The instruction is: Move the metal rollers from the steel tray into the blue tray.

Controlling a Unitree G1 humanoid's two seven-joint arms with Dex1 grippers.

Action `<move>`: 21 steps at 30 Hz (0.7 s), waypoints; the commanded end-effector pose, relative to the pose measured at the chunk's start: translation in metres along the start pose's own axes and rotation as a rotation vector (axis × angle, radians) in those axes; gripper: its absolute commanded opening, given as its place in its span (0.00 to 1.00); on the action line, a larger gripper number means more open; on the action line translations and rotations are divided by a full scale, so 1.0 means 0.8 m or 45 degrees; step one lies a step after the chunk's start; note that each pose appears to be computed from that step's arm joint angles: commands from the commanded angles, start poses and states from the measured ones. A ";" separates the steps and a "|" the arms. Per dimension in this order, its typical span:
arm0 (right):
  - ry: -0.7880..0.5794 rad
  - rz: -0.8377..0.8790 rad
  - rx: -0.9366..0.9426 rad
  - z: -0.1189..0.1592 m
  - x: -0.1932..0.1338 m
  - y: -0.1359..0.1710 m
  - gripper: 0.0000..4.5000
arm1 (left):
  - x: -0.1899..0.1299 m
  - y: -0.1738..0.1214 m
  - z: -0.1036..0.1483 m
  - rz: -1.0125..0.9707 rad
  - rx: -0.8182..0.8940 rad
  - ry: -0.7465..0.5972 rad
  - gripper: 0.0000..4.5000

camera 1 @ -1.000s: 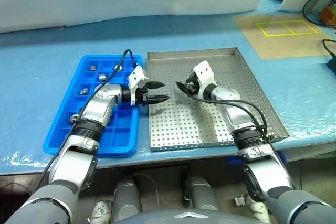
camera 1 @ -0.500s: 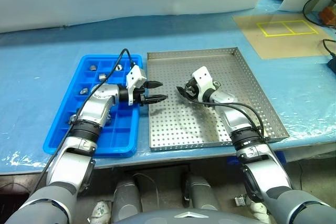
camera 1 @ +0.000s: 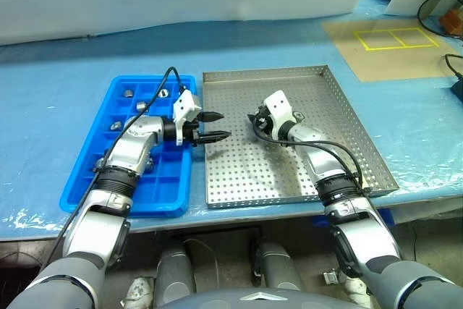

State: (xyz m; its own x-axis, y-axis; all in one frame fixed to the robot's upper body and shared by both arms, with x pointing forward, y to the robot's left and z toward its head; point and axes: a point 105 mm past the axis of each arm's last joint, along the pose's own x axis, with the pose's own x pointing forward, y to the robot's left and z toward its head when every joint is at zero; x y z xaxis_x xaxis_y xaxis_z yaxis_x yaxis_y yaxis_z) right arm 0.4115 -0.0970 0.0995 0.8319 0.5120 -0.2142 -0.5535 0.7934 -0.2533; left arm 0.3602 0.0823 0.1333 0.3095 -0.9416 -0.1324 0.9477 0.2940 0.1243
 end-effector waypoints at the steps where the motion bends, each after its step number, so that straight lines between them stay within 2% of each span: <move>1: -0.003 -0.011 -0.028 0.004 0.002 -0.001 0.36 | -0.005 0.001 0.014 0.007 0.046 -0.033 0.69; 10: -0.024 0.049 -0.036 0.008 -0.002 0.011 0.36 | -0.008 0.001 0.019 0.009 0.052 -0.038 0.69; 16: -0.166 0.069 -0.041 0.062 0.000 0.009 0.36 | -0.039 -0.001 0.039 0.015 0.082 -0.044 0.69; 19: -0.271 0.173 -0.058 0.103 0.000 0.023 0.36 | -0.072 -0.001 0.046 0.059 0.108 -0.001 0.69; 21: -0.308 0.270 -0.061 0.119 0.000 0.040 0.36 | -0.090 0.000 0.050 0.099 0.118 0.024 0.69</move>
State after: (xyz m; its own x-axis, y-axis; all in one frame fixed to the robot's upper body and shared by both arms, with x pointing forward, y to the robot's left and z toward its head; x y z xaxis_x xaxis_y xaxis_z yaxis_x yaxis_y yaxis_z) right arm 0.4066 -0.0598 0.1538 0.7423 0.6600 -0.1152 -0.6640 0.7016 -0.2587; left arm 0.3398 0.1373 0.1639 0.3743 -0.9113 -0.1715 0.9210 0.3438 0.1832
